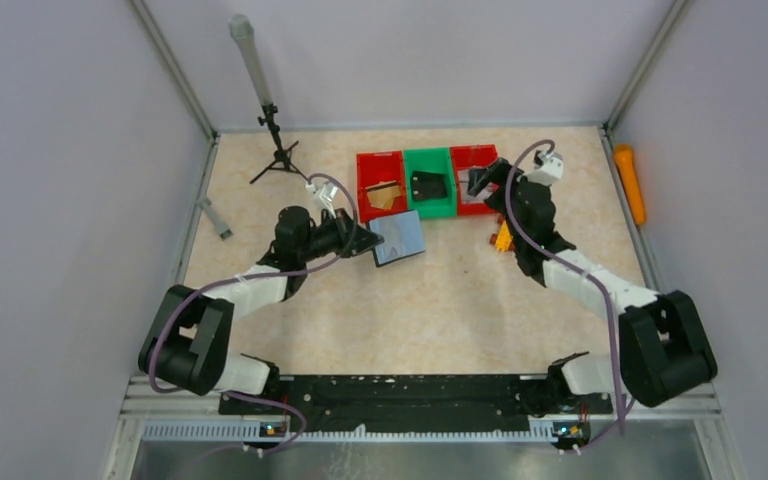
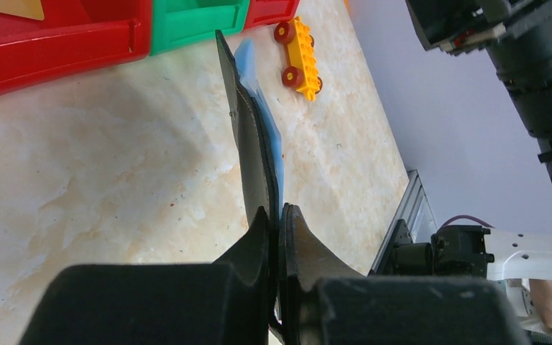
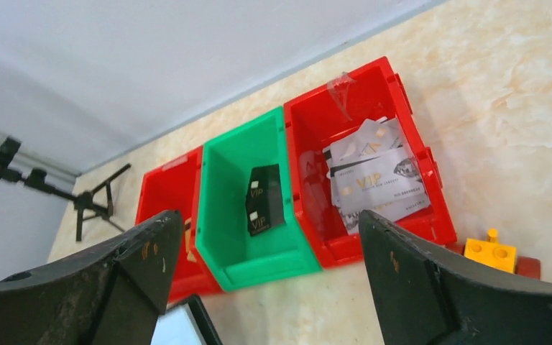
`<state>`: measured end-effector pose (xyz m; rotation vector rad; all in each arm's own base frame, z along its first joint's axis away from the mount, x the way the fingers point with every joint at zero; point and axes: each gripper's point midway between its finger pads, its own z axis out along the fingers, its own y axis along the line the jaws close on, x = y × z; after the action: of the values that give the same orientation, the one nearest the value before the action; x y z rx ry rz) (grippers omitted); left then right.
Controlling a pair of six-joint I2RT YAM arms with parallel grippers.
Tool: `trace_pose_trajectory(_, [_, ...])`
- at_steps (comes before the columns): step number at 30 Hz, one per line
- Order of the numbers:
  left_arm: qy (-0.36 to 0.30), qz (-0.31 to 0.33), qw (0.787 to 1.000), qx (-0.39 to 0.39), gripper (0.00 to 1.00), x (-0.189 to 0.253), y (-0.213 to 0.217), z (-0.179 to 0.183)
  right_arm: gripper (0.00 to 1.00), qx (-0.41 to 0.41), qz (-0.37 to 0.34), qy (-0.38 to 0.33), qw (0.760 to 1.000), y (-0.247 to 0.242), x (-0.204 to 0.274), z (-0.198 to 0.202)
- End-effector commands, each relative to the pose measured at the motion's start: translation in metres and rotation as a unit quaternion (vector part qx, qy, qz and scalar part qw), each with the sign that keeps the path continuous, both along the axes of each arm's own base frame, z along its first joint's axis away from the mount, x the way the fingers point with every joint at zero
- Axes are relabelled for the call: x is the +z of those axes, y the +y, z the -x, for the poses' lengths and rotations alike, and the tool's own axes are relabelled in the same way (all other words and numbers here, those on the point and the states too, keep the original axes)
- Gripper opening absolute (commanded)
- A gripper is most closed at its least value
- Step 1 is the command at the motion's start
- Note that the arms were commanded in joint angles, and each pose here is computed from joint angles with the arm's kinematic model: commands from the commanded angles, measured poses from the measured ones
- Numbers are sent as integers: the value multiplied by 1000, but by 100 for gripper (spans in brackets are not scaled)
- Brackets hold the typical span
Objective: Take the credit cards out of the card holder
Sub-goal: Place the credit card in the storage box, then remove the credit card from the card holder.
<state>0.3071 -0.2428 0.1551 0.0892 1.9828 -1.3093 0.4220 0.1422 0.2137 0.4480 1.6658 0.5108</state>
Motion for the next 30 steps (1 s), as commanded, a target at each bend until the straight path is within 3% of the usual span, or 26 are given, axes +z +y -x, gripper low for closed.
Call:
trace_pose_trajectory(1, [-63,18,998,2,0,29,-4,1,95,63,55,-56,995,0,8,34])
trace_pose_trajectory(4, [-63,16,998,3,0,29,-8,-1,95,137,10,-100,986,19,14,50])
trace_pose_trajectory(8, [-59,18,998,9,0,33,-16,-4,95,140,10,-1,990,26,-16,45])
trace_pose_trajectory(11, [-47,-4,999,16,0,29,-23,-11,92,125,-10,14,992,28,-33,55])
trace_pose_trajectory(22, [-30,-23,999,-14,1,-5,-32,-9,95,173,31,0,985,57,-36,87])
trace_pose_trajectory(30, [-33,-56,998,6,1,-15,-16,7,97,131,49,86,986,39,-67,99])
